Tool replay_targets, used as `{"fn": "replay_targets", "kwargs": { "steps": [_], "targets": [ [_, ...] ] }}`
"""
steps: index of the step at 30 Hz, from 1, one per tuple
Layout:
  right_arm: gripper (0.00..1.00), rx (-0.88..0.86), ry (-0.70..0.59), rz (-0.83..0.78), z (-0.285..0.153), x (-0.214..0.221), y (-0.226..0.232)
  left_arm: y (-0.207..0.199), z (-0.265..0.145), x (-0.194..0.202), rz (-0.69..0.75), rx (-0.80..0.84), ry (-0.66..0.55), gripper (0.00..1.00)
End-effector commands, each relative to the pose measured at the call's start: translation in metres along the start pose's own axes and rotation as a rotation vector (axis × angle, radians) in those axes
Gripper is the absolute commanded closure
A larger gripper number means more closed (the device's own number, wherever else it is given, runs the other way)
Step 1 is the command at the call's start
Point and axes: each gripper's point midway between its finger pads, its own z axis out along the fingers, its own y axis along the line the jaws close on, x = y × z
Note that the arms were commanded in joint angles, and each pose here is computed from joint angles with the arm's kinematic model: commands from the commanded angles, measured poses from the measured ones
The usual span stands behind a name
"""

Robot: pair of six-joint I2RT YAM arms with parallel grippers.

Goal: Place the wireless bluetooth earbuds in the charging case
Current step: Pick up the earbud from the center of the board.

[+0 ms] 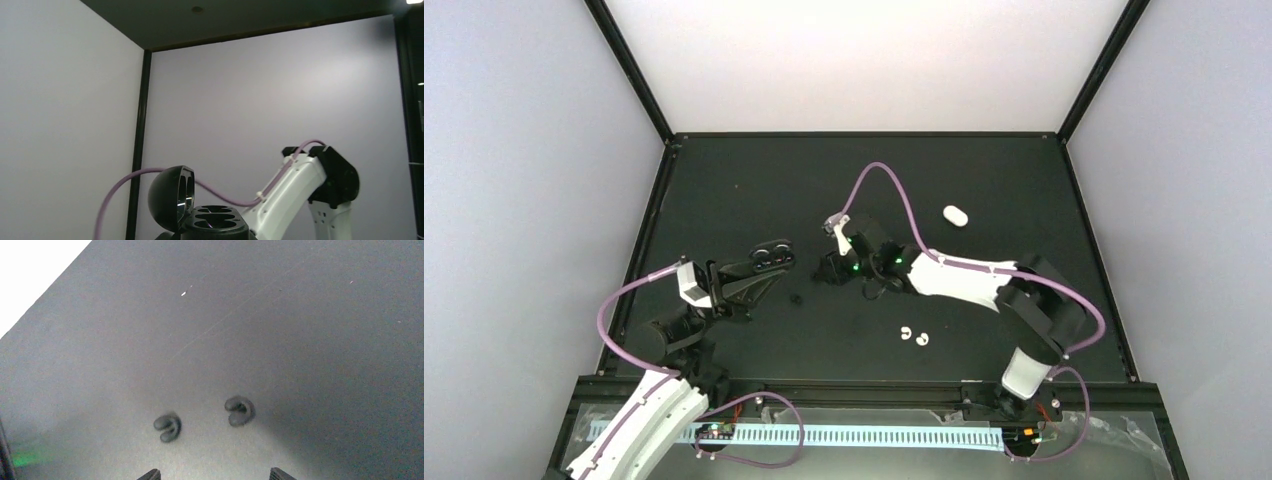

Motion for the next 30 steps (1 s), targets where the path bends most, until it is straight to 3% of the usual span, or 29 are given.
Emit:
{"fn": "replay_targets", "kwargs": {
  "steps": [1,12,30],
  "targets": [
    [0.48,0.015,-0.008,0.020,0.028,-0.013,-0.003,-0.027,-0.004,-0.020,0.088,0.095,-0.044,0.98],
    [0.64,0.152,0.035,0.104,0.073,-0.007,-0.041,-0.030,-0.006,-0.017,0.124,0.088,-0.012,0.98],
    [0.72,0.124,0.143,0.087,0.096,0.014,-0.044,-0.026,-0.005,-0.013,0.117,0.078,0.006,0.98]
  ]
}}
